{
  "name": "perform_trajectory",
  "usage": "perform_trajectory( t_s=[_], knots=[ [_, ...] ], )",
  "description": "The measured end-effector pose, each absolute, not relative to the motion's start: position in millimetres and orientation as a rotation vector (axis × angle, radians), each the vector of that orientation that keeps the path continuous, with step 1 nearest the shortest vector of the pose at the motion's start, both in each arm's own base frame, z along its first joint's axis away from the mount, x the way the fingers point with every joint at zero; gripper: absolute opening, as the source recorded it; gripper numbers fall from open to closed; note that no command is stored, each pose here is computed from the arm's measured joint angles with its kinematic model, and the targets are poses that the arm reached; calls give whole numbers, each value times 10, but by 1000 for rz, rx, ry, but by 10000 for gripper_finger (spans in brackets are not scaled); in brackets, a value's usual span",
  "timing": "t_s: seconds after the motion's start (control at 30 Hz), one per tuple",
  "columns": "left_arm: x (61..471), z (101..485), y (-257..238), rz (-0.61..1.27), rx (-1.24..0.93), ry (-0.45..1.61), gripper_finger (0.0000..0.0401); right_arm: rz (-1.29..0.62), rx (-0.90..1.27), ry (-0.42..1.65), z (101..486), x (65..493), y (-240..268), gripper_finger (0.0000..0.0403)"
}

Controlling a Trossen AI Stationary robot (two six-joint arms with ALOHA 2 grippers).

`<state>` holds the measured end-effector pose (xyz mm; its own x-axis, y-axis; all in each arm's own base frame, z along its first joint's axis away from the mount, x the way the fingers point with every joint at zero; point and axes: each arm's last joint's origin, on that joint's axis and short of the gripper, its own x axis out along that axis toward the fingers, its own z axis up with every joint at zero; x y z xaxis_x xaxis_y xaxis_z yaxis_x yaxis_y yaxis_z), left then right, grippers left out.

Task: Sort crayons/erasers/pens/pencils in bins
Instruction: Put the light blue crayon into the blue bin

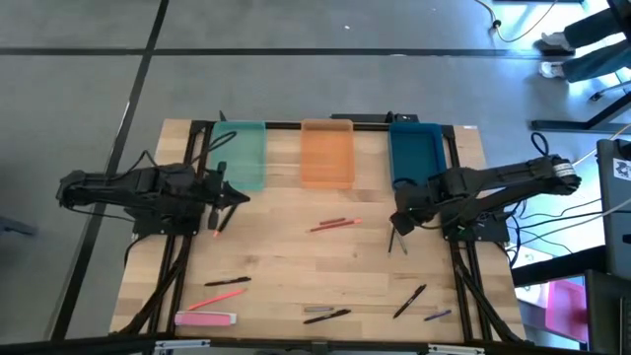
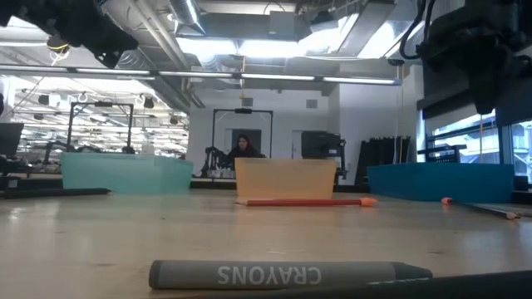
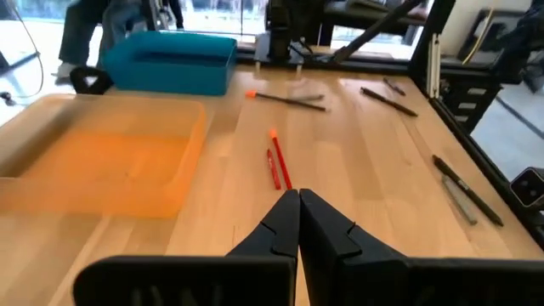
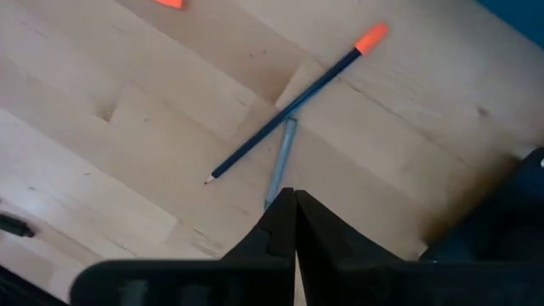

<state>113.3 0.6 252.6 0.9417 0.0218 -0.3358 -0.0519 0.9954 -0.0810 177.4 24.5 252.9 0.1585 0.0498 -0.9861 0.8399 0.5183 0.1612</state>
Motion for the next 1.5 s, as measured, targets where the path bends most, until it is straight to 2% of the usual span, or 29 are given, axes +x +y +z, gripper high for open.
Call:
perform_trajectory(
  t_s=[0.23,0.63,0.8,1.03,1.5],
  knots=[
    [1255,2623,6,38,-70,403,0,-724,868,1348,2429,1863,263,48],
    [1360,2682,6,24,-7,453,0,-688,925,1431,2223,2006,310,123],
    [1397,2820,6,26,-10,579,0,-726,931,1429,2024,1972,302,128],
    [1605,3012,5,18,15,645,0,-777,955,1421,1770,1878,351,128],
    [1764,3039,5,9,42,663,0,-788,926,1436,1522,1965,430,128]
  ],
)
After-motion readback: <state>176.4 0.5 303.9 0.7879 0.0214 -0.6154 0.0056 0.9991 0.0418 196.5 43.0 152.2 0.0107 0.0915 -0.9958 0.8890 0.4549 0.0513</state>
